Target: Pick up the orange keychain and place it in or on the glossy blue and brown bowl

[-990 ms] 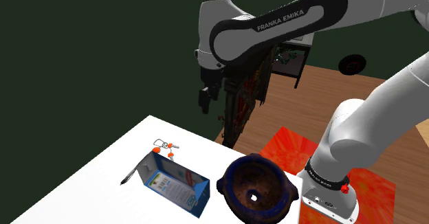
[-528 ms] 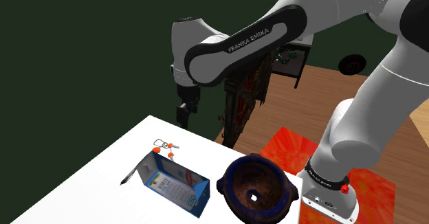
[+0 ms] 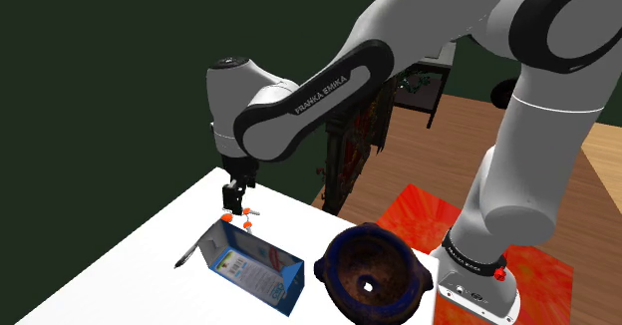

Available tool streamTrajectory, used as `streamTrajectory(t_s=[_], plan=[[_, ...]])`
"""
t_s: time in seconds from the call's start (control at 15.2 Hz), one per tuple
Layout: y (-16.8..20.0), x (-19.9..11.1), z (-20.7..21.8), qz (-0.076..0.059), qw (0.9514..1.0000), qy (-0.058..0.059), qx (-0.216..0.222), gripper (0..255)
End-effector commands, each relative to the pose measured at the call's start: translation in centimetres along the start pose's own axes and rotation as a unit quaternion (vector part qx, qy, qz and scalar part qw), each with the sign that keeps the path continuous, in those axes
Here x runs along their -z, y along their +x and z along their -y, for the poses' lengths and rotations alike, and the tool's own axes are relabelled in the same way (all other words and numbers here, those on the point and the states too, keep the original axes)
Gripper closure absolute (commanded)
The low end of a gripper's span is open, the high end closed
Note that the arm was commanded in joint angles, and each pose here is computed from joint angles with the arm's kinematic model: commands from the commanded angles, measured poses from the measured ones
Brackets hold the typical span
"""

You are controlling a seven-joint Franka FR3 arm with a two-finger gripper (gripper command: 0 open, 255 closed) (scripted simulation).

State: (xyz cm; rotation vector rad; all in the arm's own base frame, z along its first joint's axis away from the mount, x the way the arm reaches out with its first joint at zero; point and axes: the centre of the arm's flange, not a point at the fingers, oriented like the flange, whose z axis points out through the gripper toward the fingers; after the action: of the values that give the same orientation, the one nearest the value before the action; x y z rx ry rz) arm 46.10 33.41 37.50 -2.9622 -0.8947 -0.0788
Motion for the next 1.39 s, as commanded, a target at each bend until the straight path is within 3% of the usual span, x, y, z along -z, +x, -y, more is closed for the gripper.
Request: streamTrajectory(t_s=[0.0,0.4,0.86,0.92,1.32], plan=[[0.4,-1.1,0.2,-0.001,1.0,0.0,0.003,0],[0.4,-4.1,0.2,-0.001,1.0,0.0,0.003,0],[0.4,-4.1,0.2,-0.001,1.0,0.0,0.003,0],[0.4,-4.1,0.2,-0.001,1.0,0.0,0.003,255],[0.3,-3.9,0.5,-0.001,1.0,0.0,0.003,255]])
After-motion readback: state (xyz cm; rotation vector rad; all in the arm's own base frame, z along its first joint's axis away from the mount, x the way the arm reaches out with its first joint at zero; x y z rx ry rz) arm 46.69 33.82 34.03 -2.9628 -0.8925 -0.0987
